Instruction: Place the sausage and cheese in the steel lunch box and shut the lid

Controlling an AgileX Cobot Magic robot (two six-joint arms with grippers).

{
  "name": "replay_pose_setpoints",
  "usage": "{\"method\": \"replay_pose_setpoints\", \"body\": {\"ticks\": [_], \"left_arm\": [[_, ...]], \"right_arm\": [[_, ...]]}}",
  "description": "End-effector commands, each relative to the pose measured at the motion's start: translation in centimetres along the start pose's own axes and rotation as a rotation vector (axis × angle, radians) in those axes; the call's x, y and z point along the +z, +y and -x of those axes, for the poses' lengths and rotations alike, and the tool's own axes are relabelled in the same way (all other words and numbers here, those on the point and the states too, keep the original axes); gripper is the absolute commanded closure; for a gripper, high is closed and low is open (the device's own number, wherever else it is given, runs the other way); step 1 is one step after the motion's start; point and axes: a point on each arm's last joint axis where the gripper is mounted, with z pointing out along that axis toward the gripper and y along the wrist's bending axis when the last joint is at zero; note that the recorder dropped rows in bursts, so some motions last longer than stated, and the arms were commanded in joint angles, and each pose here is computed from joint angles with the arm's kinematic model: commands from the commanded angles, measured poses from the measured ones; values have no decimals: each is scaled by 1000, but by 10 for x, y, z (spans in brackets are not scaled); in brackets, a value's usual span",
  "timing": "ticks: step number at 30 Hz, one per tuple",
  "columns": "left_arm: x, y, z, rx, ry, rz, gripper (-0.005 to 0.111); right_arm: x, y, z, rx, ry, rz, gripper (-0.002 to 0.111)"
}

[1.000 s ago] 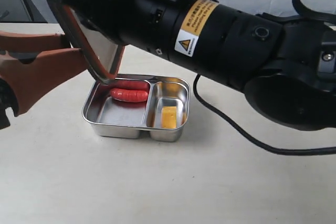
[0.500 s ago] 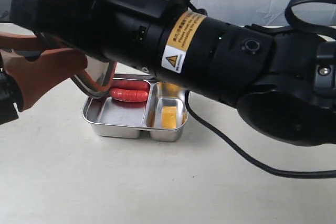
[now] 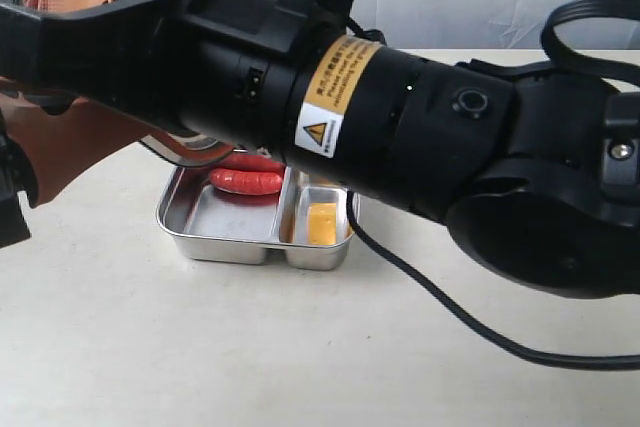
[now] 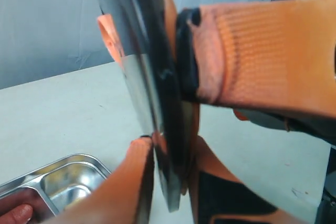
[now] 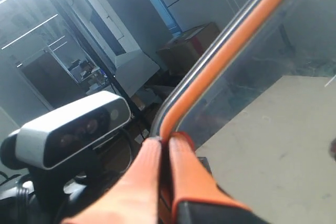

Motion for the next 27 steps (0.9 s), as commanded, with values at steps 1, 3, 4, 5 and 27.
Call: {"method": "replay_pose_setpoints", "body": {"ticks": [1,3,4,5,27], "left_arm": [[1,2,3,5,-18,20,107],[1,5,2,36,-15,50,107],[1,6,2,50,-13,71,107],[0,8,2,68,-12,85,107],[-2,22,2,200,16,243,107]], "right_arm": [[0,6,-7,-29,62,3,109],[0,4,-10,-28,92,-25,109],[0,2,-11,-28,111,-43,109],[-1,1,-12,-29,126,-58,109],[-28,-7,-12,-39,347,-290,109]]}}
